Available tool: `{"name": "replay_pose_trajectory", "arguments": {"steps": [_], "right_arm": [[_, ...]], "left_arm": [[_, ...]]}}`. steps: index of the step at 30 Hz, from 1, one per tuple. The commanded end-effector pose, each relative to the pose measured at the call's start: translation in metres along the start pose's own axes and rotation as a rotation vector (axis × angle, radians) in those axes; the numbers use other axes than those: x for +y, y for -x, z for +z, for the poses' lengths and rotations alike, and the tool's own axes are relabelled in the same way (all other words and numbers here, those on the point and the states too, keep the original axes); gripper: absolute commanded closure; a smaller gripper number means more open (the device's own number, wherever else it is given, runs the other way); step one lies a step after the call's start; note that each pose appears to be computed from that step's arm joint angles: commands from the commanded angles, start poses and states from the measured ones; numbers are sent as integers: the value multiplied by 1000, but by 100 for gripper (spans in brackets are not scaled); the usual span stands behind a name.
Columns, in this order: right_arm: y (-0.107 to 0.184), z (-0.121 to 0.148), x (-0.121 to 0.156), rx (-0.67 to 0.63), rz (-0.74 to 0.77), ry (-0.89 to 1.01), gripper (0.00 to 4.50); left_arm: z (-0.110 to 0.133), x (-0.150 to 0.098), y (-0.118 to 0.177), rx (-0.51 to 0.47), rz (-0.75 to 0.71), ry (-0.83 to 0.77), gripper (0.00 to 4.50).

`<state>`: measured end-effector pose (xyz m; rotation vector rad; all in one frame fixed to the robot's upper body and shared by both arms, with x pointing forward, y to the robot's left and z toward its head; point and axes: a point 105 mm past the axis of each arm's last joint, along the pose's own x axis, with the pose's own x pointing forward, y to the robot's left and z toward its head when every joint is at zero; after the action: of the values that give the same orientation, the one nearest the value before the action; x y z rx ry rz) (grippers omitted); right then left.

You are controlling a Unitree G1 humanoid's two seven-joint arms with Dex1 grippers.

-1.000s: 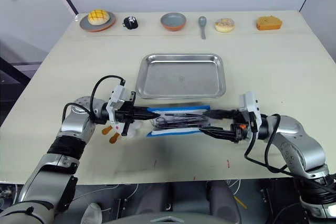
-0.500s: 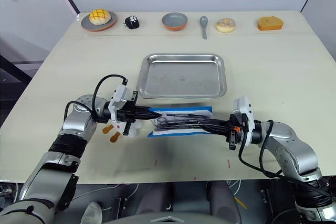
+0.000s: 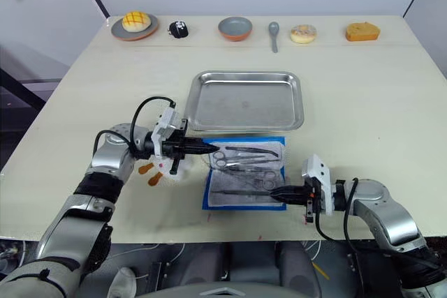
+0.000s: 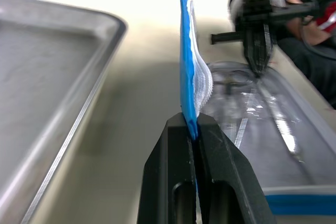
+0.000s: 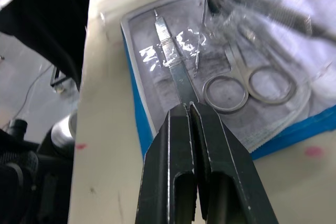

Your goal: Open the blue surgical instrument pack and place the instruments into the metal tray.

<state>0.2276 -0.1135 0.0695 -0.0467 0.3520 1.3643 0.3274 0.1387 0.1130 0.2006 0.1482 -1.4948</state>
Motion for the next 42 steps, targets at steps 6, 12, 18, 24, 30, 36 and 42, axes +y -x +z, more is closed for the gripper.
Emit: {"name": "replay_pose_trajectory", "arguments": {"steps": [6,12,18,24,30,36,42], "right_arm": [[0,-18,5,50,14,46,441],[1,-23,3,62,7,60,441],[1,-24,2,56,0,66,441],[1,-25,1,57,-2,68,450],[0,-23,0,39,-7,61,450],[0,-25,-1,52,-5,67,450],[0,-26,-1,50,-8,70,450]], "left_arm": [[-21,11,-9,117,39,60,450],[-26,23,-15,165,98,105,450],[-27,26,-17,178,101,131,450],[-24,24,-14,162,94,141,361],[-15,30,-7,109,140,117,91],[-15,28,0,100,140,127,91],[-8,24,2,68,127,130,91]]}}
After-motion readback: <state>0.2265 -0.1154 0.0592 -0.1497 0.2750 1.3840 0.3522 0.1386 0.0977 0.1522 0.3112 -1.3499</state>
